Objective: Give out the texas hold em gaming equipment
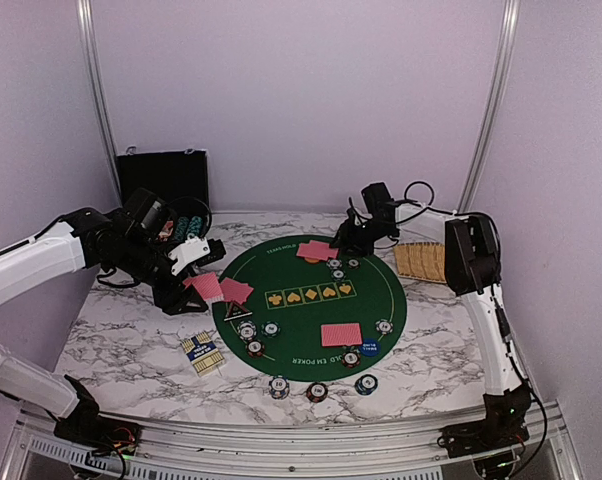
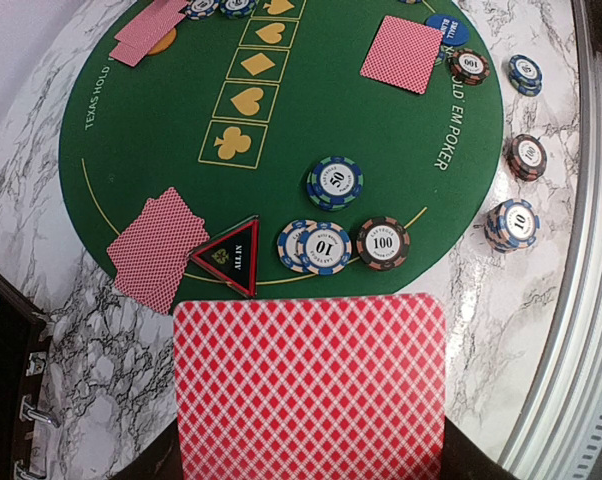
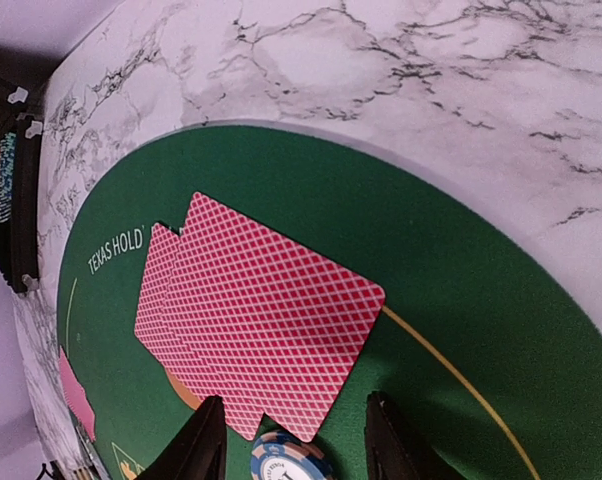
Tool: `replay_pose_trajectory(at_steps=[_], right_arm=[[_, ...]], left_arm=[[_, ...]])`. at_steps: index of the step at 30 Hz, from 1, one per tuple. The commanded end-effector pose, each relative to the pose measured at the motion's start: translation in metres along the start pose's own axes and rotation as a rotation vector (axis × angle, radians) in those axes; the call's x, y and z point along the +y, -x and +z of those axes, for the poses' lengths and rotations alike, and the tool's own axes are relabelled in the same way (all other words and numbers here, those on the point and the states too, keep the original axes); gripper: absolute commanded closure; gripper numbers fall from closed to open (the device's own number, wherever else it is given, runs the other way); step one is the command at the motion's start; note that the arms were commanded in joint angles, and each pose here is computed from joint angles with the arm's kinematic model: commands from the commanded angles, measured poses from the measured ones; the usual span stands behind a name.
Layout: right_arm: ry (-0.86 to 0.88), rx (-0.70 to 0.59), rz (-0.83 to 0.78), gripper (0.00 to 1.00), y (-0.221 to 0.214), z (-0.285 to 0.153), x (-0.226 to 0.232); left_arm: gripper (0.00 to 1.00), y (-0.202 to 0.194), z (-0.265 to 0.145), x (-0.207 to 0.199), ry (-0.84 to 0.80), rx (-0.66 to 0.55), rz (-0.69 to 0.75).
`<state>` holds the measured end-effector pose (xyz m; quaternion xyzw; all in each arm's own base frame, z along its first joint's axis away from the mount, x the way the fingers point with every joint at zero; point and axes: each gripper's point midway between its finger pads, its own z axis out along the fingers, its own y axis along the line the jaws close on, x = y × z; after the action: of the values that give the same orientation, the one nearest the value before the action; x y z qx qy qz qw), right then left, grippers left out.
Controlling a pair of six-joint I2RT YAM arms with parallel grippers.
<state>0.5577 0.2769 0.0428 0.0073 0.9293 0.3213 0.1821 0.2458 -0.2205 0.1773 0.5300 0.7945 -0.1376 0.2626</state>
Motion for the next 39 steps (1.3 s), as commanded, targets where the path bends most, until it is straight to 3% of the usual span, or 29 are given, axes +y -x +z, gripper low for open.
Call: replay_pose_trajectory(at_steps=[1,14,19,27,31,34,39], right_arm=[[0.015,0.001,0.009,0.53,0.003,0.006,-0.004],[0.093,0.012,0.017,0.53,0.003,0.016,0.006],[0.121,0.009,0.009,0.48,0.007,0.013,0.014],[0.125,-0.072,-0.072,0.35,0.029,-0.029,0.044],[0.061,-0.129,-0.141,0.02,0.03,-0.063,0.062],[0.037,-0.161,-0.164,0.01,0.022,-0.085,0.072],[0.262,-0.113,0.023,0.01,-0.004,-0.115,0.069]], left_arm=[[1.0,0.006,-0.006,0.001,0.005,-0.037,-0.002],[1.0,0.007,-0.005,0.002,0.005,-0.035,-0.003],[1.0,0.007,-0.006,0.002,0.008,-0.036,-0.002],[1.0,0.005,-0.006,0.002,0.013,-0.032,0.0],[1.0,0.005,-0.007,0.002,0.014,-0.036,0.002],[1.0,0.006,-0.008,0.002,0.012,-0.038,-0.001],[1.0,0.007,-0.01,0.002,0.014,-0.047,-0.006]])
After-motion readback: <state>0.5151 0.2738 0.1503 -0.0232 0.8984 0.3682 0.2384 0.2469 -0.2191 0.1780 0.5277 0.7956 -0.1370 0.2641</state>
